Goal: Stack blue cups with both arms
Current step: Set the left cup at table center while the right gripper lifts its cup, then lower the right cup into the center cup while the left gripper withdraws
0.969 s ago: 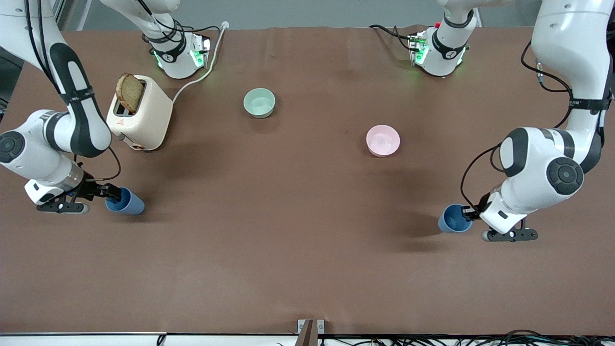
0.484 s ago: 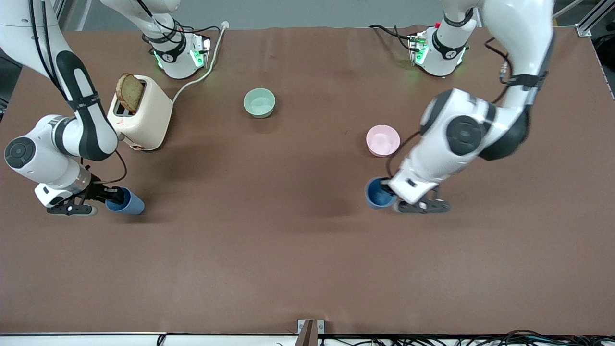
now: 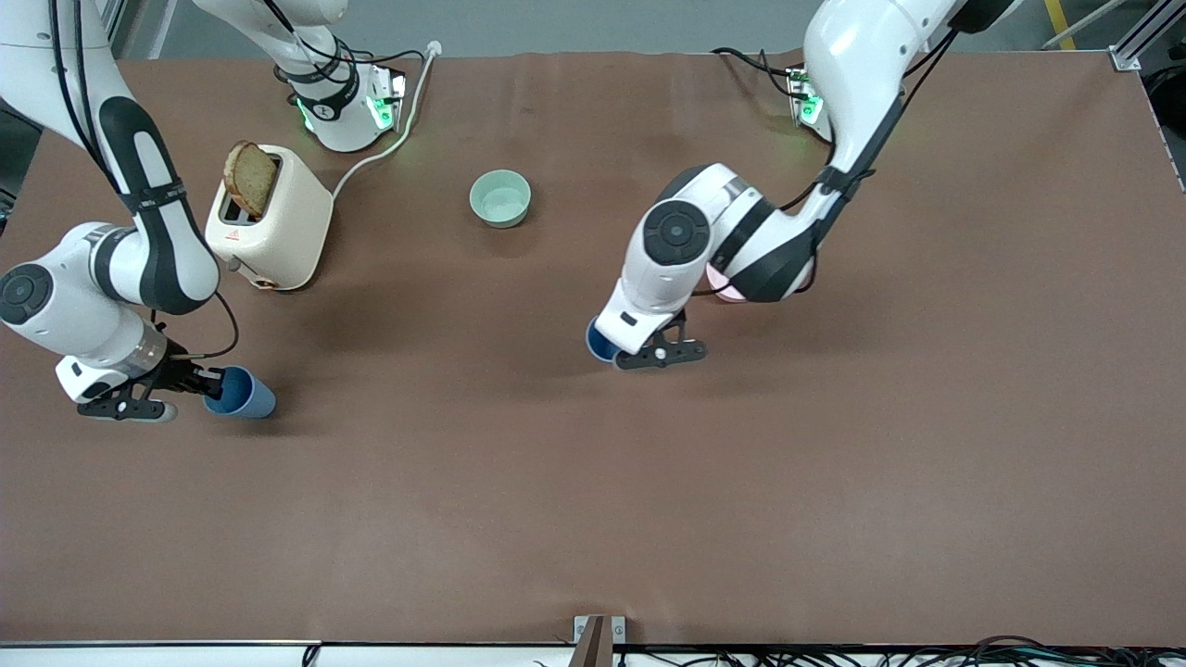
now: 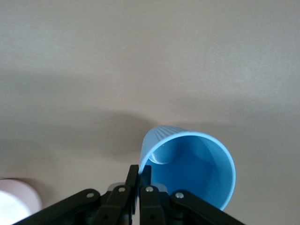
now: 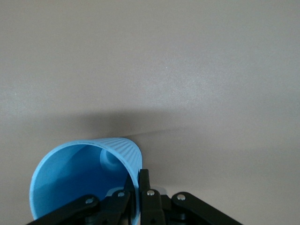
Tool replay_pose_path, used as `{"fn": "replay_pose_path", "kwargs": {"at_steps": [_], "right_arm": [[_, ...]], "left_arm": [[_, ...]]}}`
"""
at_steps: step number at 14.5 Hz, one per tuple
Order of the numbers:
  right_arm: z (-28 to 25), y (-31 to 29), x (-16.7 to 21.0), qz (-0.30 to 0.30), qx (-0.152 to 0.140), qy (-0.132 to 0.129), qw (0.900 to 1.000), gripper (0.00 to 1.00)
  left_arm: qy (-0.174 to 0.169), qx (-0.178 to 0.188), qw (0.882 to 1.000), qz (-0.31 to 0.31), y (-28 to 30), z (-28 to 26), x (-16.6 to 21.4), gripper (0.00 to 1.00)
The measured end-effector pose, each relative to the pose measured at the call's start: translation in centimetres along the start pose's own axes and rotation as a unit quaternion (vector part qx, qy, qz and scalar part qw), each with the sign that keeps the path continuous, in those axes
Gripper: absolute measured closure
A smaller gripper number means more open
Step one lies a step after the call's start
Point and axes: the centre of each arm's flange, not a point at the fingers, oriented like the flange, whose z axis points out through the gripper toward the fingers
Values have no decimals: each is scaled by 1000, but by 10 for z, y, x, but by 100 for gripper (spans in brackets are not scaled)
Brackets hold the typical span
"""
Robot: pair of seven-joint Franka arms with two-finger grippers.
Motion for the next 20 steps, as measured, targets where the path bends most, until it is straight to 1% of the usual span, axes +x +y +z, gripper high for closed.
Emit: {"fn": "replay_pose_path", "kwargs": {"at_steps": [2, 3, 5, 7, 9, 10, 12, 13, 15, 16, 17, 18, 20], "right_arm": [[-15, -2, 8, -1, 8, -26, 1000, 96], [-34, -5, 16, 0, 15, -33, 999, 96], [-87, -20, 32, -3, 38, -42, 998, 96], [-146, -54, 43, -11, 62, -56, 996, 96], [-192, -101, 49, 7, 79, -55, 995, 96], [-209, -131, 50, 22, 85, -52, 995, 96], [-235, -196, 41, 52, 96, -48, 993, 96], [-248, -229, 33, 66, 102, -47, 991, 96], [-273, -293, 7, 89, 110, -57, 988, 96], [-283, -325, -10, 93, 111, -66, 987, 96], [-290, -359, -29, 95, 109, -73, 987, 96], [-294, -392, -47, 100, 99, -73, 987, 96], [-297, -448, -82, 113, 72, -59, 989, 96]], "left_arm": [[5, -13, 1000, -8, 7, 17, 2, 96], [4, -17, 1000, -11, 9, 24, 3, 96], [1, -17, 1000, -15, 10, 35, 2, 96], [1, -20, 1000, -15, 11, 39, 2, 93], [2, -22, 1000, -15, 12, 38, 2, 78], [4, -24, 1000, -16, 13, 36, 3, 66], [12, -32, 999, -19, 14, 24, 10, 48], [19, -35, 999, -23, 10, 12, 17, 37], [32, -29, 998, -44, -13, -31, 42, 19], [41, -25, 997, -55, -32, -61, 58, 12], [53, -23, 996, -64, -56, -97, 73, 1], [65, -20, 995, -68, -82, -131, 88, 0], [85, -11, 994, -70, -134, -189, 107, 0]]}}
